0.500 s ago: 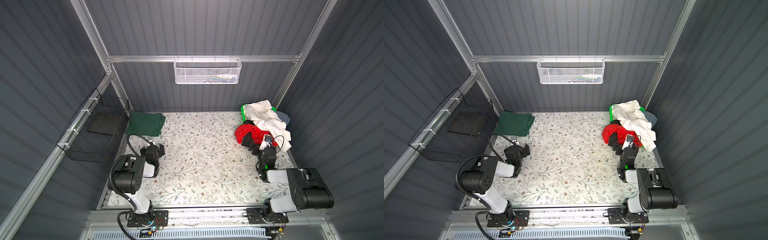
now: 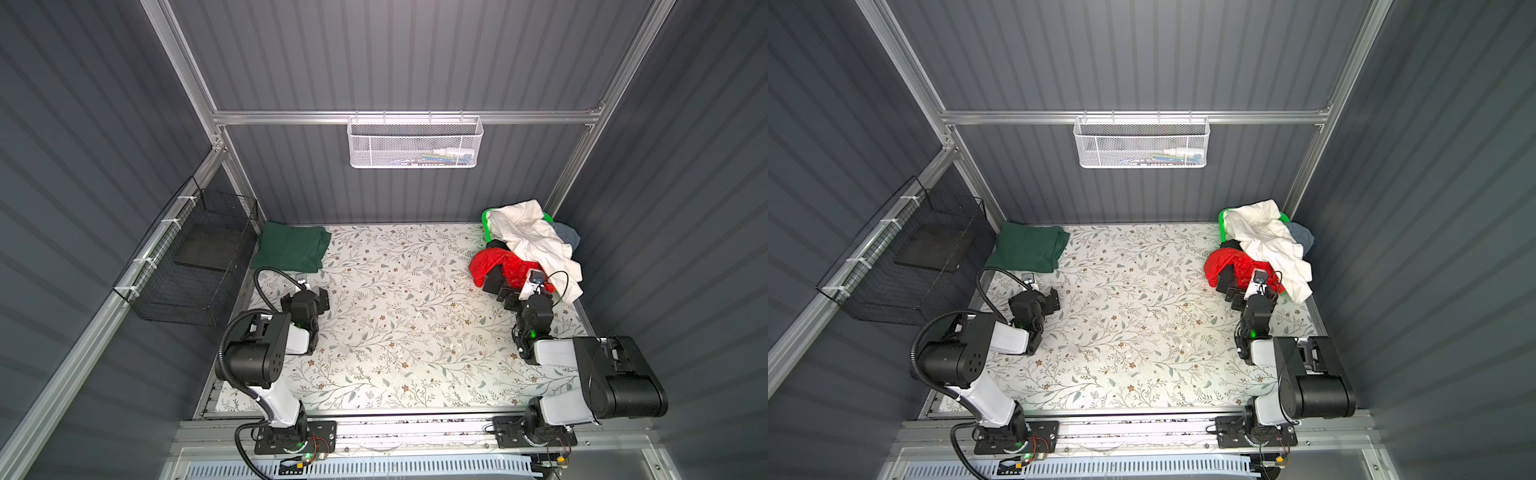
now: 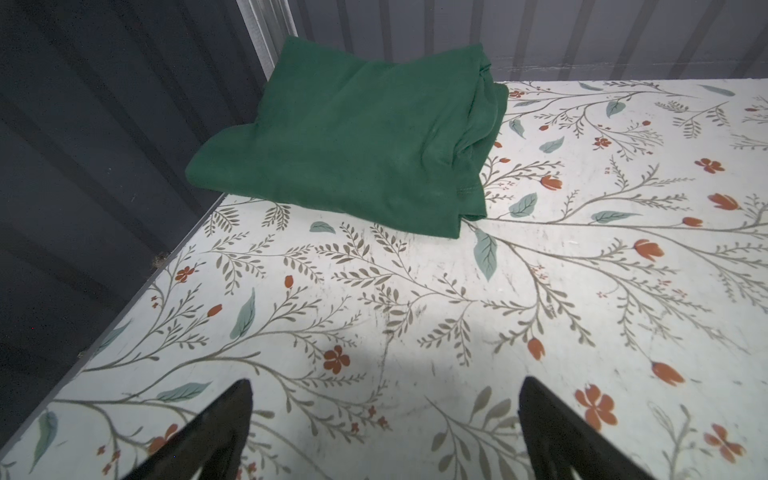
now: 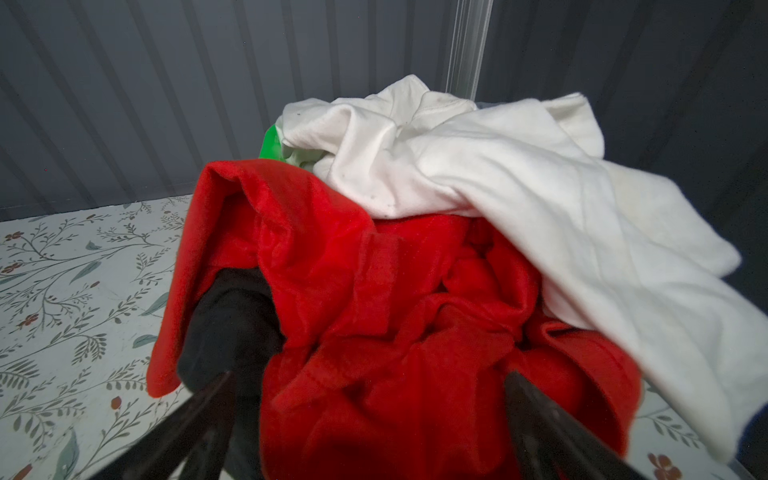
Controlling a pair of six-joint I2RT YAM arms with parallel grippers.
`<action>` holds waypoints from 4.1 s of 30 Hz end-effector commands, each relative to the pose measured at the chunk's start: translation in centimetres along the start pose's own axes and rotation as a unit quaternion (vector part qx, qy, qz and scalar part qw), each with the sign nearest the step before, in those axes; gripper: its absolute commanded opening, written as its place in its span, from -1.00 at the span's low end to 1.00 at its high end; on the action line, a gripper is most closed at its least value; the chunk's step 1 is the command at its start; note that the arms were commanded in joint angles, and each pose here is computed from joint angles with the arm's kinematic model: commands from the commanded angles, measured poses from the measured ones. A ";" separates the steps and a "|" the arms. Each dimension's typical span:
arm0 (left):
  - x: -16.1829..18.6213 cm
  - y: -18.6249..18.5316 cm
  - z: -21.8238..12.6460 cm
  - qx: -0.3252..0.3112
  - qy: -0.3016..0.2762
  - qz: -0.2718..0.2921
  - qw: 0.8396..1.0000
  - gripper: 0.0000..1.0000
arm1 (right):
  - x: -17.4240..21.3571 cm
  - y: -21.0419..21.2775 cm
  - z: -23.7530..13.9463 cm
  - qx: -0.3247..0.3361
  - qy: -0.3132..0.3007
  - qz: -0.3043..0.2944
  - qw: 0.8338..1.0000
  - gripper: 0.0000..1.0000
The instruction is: Fold and stack the t-shirts
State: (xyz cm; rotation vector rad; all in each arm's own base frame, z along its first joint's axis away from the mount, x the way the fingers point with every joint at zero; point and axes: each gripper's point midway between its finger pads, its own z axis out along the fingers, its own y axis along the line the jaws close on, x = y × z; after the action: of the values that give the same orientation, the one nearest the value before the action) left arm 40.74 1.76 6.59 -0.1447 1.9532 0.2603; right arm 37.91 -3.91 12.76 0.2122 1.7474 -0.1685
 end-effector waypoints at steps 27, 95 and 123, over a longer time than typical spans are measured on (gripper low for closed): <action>-1.0 -1.0 0.3 0.026 0.007 0.008 1.000 0.99 | -0.1 0.0 -0.2 0.003 0.002 -0.003 1.000 0.98; -10.9 -23.2 -15.4 0.385 0.156 -0.070 0.907 0.99 | -16.1 0.5 9.6 0.004 0.209 0.006 0.978 -1.00; -14.8 -19.1 -18.0 0.362 0.081 -0.115 0.921 0.99 | -26.8 21.0 -18.3 -0.399 0.080 0.059 0.912 -1.00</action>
State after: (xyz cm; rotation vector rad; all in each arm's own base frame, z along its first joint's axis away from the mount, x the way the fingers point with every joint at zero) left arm 35.06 -22.80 24.19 0.1494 2.0723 -0.6762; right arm 29.63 15.76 45.19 -0.2134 1.7455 0.5481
